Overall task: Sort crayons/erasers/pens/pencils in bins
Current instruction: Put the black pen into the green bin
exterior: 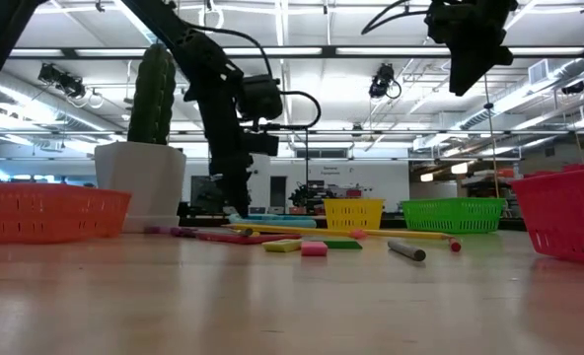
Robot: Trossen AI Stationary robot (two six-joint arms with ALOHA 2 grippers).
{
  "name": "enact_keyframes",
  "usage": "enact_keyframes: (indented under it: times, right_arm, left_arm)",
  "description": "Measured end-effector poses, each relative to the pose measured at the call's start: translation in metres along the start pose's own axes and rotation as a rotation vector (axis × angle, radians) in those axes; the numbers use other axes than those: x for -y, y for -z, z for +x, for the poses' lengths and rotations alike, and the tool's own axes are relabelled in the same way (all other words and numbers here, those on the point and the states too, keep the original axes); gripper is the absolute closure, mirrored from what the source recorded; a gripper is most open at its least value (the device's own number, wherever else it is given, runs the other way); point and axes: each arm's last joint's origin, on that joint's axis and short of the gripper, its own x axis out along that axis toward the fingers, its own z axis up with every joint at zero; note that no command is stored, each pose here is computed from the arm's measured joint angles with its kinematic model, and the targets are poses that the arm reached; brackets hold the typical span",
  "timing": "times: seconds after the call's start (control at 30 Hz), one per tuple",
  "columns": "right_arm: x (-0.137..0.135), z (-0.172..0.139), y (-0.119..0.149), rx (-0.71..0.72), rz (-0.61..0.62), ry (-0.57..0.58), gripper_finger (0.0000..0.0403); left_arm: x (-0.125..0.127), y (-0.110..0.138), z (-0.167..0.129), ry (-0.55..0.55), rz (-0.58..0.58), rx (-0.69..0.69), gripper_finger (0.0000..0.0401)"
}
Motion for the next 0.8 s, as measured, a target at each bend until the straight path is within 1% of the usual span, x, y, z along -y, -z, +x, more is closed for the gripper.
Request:
enact_keyframes:
  times: [0.13,0.3,0.5,0.63,0.8]
  right_arm:
    - [0.0,0.0,0.0,-0.002,0.001,-0.003,0.03]
    - [-0.001,0.0,0.001,-0.015,-0.001,-0.011,0.03]
    - [-0.002,0.0,0.002,-0.018,-0.004,-0.013,0.03]
    - [-0.002,0.0,0.002,-0.016,-0.004,-0.01,0.03]
    - [-0.002,0.0,0.002,-0.014,-0.004,-0.008,0.03]
  left_arm:
    - [-0.005,0.004,0.01,0.032,-0.019,-0.018,0.0245]
    - [-0.004,0.005,0.02,0.095,-0.018,-0.018,0.0243]
    - [0.003,0.002,0.02,0.102,0.039,-0.008,0.0244]
    - [0.008,0.001,0.02,0.107,0.054,-0.007,0.0245]
    - [0.014,-0.001,0.019,0.112,0.078,-0.005,0.0257]
